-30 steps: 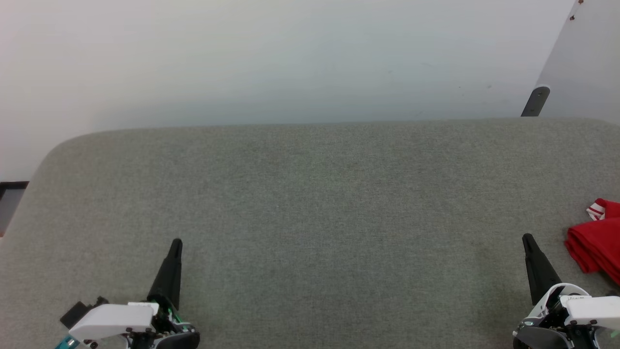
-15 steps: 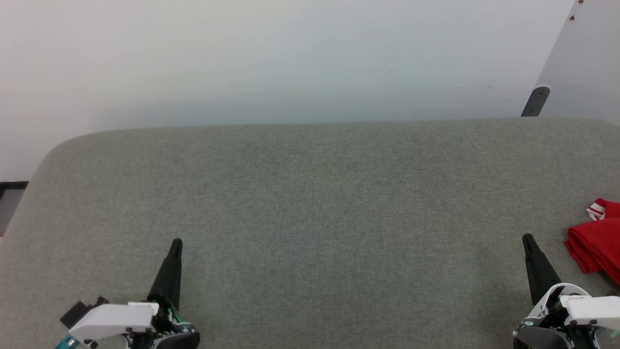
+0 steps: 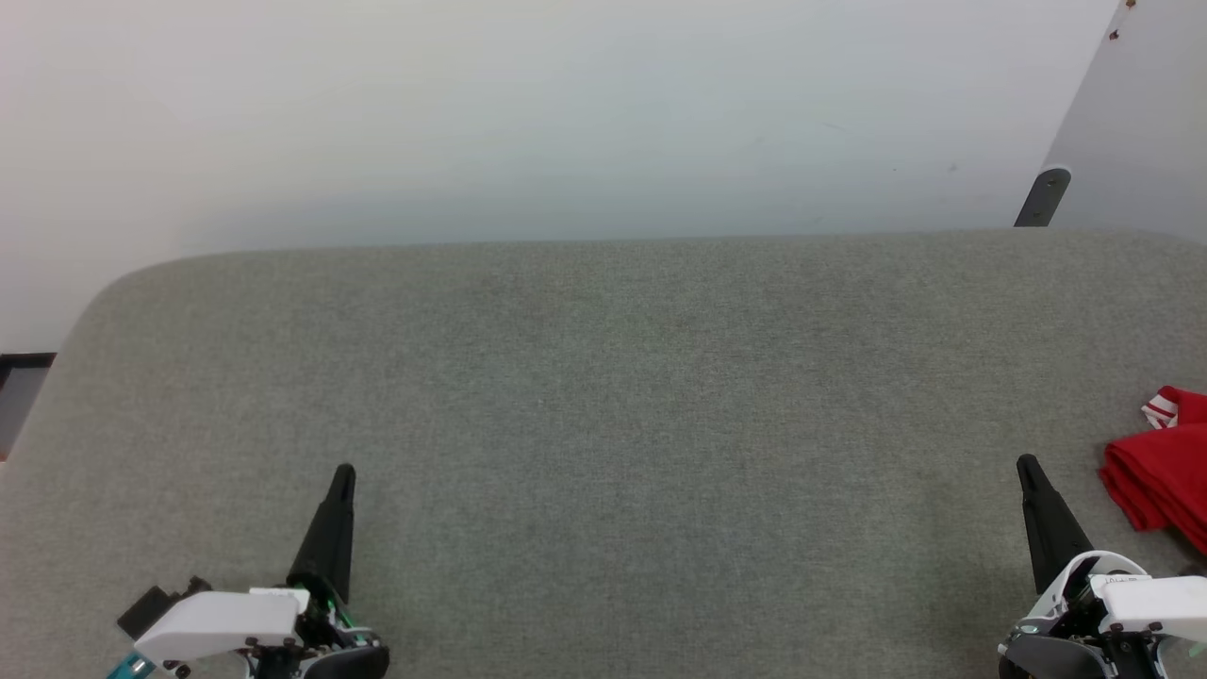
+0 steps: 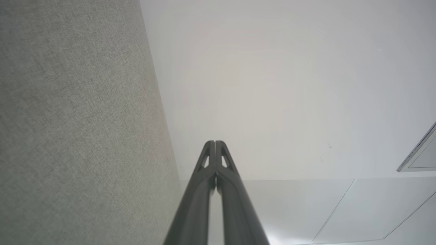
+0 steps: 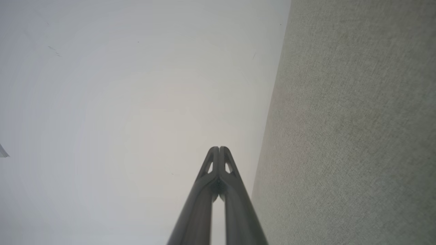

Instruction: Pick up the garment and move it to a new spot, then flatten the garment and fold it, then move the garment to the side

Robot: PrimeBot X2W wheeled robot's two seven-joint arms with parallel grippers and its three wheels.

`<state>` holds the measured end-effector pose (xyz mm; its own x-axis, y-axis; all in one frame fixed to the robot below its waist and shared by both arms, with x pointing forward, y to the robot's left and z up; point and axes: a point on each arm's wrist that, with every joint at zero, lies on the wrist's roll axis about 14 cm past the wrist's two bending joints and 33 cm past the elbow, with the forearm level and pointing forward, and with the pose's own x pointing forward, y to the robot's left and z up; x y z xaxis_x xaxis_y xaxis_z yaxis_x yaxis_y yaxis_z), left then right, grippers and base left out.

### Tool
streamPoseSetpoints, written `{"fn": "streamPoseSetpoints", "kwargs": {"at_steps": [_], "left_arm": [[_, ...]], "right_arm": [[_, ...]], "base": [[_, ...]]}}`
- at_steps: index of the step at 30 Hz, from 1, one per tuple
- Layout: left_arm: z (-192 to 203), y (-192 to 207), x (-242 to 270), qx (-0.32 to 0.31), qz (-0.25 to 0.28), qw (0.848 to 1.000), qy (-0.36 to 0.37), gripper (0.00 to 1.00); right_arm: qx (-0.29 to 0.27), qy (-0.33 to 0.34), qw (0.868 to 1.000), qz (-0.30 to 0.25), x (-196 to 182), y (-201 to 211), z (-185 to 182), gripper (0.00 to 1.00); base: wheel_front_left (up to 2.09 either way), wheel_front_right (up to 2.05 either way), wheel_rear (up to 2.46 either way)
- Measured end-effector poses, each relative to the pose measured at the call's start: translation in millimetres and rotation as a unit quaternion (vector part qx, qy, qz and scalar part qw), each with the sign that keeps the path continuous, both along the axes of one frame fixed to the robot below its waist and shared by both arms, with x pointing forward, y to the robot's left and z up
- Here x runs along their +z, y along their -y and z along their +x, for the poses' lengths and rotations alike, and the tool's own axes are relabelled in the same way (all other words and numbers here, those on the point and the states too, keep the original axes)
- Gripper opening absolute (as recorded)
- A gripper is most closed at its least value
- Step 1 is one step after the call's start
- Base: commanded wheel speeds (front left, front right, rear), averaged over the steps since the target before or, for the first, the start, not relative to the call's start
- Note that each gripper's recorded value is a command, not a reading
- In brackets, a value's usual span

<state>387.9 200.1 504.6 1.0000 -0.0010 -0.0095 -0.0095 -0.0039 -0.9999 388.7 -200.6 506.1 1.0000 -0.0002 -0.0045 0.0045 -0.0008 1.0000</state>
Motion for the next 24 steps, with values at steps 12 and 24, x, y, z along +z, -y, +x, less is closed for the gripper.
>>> {"fn": "streamPoseSetpoints", "kwargs": {"at_steps": [12, 24], "left_arm": [[0.0, 0.0, 0.0, 0.0, 0.0, 1.0, 0.0, 0.0], [0.0, 0.0, 0.0, 0.0, -0.001, 1.0, 0.0, 0.0]], "right_arm": [[0.0, 0.0, 1.0, 0.0, 0.0, 0.0, 0.0, 0.0], [0.0, 0.0, 1.0, 0.0, 0.0, 0.0, 0.0, 0.0]], "base": [[0.0, 0.0, 0.0], [0.0, 0.0, 0.0]]}}
